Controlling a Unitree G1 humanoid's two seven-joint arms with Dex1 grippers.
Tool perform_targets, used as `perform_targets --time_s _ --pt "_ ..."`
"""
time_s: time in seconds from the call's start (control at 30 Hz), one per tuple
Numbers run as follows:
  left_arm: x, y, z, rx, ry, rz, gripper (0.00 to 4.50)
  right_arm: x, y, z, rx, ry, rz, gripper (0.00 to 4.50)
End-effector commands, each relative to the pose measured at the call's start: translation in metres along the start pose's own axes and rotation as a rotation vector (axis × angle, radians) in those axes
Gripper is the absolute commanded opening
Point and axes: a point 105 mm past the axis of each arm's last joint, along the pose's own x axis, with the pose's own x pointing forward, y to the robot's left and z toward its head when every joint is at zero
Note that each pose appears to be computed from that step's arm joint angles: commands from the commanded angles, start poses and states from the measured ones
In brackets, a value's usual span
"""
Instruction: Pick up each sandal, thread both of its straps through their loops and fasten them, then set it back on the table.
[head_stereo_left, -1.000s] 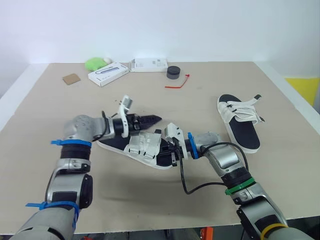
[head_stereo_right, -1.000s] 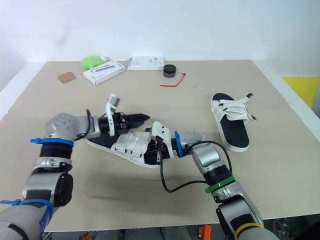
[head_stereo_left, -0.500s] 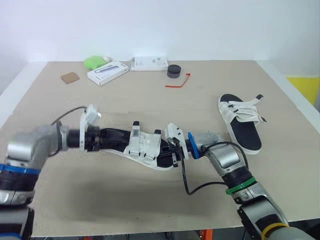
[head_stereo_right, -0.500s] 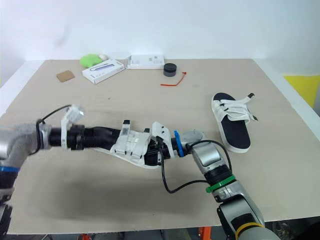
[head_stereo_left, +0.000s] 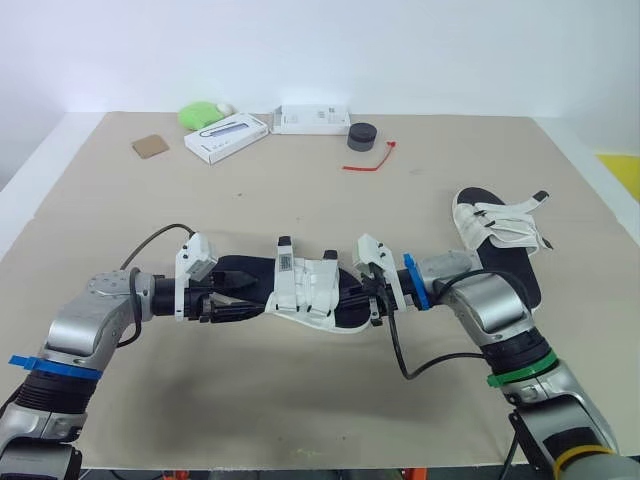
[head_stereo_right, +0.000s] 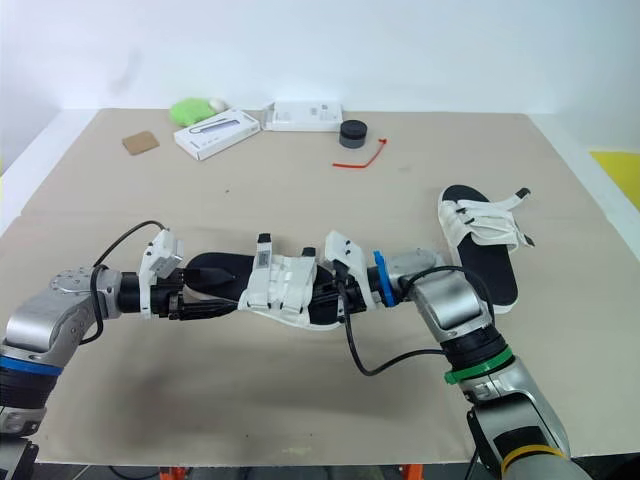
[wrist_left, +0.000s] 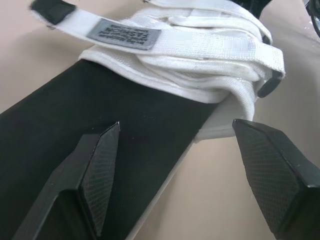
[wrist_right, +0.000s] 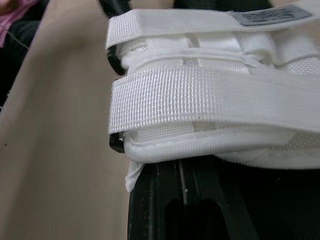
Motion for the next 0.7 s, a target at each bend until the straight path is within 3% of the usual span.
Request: perform_targets --time_s 0.03,0.23,0.43,0.7 --pt "0.008 -0.009 -0.007 0.004 0.021 -0.035 3.74 -0.019 -0.007 0.028 -0.095 -0.014 -0.090 0.00" --pt "0.009 -0.010 0.008 0.027 -0.038 -0.026 3.74 -0.072 -0.010 0.036 -0.099 0.028 -0.184 0.00" --pt "0.021 -0.019 0.013 0.111 -0.043 -0.057 3.74 -0.095 0.008 0.039 -0.147 0.001 -0.170 0.00" --pt "0.043 -0.014 -0.010 0.248 0.053 -0.064 3.74 -0.110 0.026 0.046 -0.160 -0.052 -0.230 0.00"
